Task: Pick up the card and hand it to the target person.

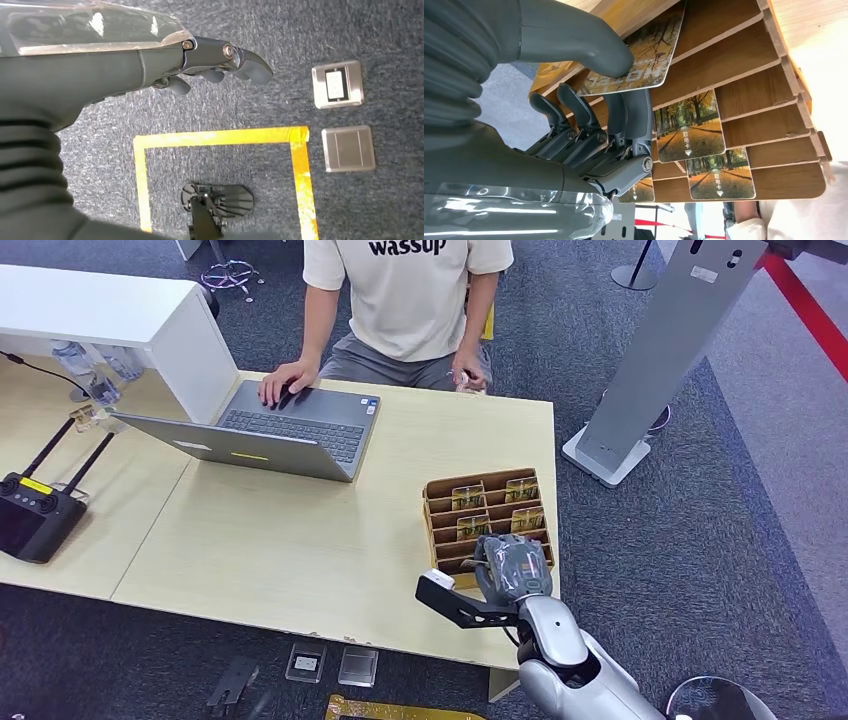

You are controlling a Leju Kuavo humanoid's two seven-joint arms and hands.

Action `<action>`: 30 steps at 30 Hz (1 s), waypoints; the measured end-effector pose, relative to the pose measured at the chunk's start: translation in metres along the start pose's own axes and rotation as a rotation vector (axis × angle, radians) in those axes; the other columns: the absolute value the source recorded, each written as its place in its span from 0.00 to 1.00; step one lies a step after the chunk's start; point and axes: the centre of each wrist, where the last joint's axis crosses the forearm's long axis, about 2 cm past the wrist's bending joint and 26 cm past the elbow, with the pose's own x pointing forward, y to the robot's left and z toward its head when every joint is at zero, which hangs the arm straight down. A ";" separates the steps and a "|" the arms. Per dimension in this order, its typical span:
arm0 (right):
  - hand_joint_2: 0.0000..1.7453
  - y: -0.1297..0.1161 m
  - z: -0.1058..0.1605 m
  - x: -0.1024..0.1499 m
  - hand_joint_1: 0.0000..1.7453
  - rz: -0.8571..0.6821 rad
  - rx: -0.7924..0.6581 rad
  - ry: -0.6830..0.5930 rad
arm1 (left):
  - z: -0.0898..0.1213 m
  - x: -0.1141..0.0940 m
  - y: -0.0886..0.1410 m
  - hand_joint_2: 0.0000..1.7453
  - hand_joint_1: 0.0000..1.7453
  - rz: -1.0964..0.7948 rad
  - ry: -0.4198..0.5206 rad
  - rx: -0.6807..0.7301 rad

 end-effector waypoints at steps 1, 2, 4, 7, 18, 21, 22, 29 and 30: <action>1.00 -0.001 0.000 0.000 0.92 -0.004 -0.001 0.004 | 0.000 0.000 0.000 1.00 0.00 0.001 0.002 0.005; 1.00 -0.002 0.000 0.000 0.92 -0.008 -0.002 0.008 | 0.000 -0.001 0.000 1.00 0.00 0.004 0.004 0.008; 1.00 -0.005 0.000 -0.001 0.92 -0.015 -0.006 0.019 | 0.001 -0.002 0.001 1.00 0.00 0.012 0.008 0.011; 1.00 -0.016 -0.001 -0.002 0.92 -0.034 -0.020 0.041 | 0.001 -0.004 0.002 1.00 0.00 0.017 0.012 0.019; 1.00 -0.096 0.001 -0.012 0.92 -0.103 -0.124 0.046 | 0.003 -0.013 0.008 1.00 0.00 0.048 0.025 0.035; 1.00 -0.119 0.008 -0.009 0.92 -0.123 -0.201 0.002 | 0.004 -0.015 0.009 1.00 0.00 0.061 0.024 0.039; 1.00 -0.127 0.012 -0.007 0.92 -0.129 -0.234 -0.019 | 0.004 -0.016 0.009 1.00 0.00 0.065 0.024 0.041; 1.00 -0.148 0.020 0.003 0.92 -0.170 -0.408 -0.187 | 0.003 -0.014 0.008 1.00 0.00 0.075 0.018 0.032; 1.00 -0.148 0.020 0.004 0.92 -0.176 -0.432 -0.208 | 0.003 -0.013 0.008 1.00 0.00 0.075 0.017 0.026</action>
